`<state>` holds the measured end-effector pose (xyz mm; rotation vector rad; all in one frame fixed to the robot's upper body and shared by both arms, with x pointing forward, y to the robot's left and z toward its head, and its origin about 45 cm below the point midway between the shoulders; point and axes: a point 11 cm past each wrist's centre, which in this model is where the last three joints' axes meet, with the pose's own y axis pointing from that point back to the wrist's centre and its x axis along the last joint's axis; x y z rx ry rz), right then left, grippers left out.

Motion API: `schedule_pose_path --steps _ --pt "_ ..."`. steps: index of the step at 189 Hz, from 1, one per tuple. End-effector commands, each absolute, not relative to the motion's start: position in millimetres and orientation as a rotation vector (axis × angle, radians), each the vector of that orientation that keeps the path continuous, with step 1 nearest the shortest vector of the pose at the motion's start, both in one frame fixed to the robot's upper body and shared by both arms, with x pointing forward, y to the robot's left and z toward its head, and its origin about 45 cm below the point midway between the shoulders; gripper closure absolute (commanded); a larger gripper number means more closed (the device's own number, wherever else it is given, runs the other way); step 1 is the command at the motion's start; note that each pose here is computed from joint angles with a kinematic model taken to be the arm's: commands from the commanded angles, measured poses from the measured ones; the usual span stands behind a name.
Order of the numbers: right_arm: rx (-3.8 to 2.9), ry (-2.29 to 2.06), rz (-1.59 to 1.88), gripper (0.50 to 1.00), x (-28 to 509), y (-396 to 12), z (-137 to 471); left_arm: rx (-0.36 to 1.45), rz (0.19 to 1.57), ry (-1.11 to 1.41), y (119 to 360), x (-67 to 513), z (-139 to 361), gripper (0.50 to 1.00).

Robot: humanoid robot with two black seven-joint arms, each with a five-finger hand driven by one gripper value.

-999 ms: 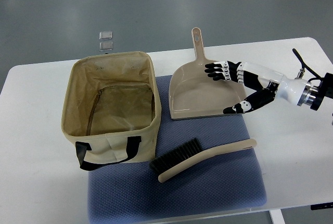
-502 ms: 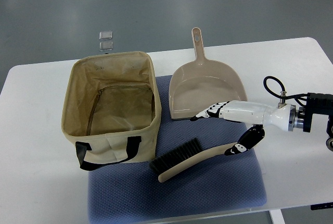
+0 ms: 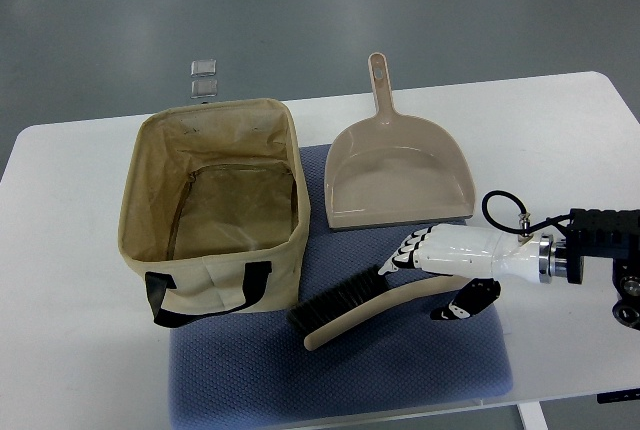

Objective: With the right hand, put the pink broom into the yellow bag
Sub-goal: 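Close the right hand fingers around the brush handle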

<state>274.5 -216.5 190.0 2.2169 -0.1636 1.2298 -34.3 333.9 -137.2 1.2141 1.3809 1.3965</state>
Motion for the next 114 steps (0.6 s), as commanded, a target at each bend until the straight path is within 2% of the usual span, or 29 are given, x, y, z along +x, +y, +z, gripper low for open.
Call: schedule_pose_path --steps 1,33,100,114 --pt "2.183 -0.157 1.251 0.701 275.7 -216.3 182.6 1.214 1.396 1.381 333.9 -34.2 -137.2 0.500" --pt "2.129 -0.187 1.283 0.730 286.4 -220.8 175.7 1.213 1.397 1.382 333.9 -34.2 -137.2 0.500" --pt "2.073 -0.159 1.292 0.742 288.7 -229.8 167.2 1.214 1.396 1.381 333.9 -34.2 -137.2 0.500" --pt "2.058 -0.153 1.292 0.764 289.5 -232.9 164.3 1.214 1.396 1.381 333.9 -34.2 -137.2 0.500"
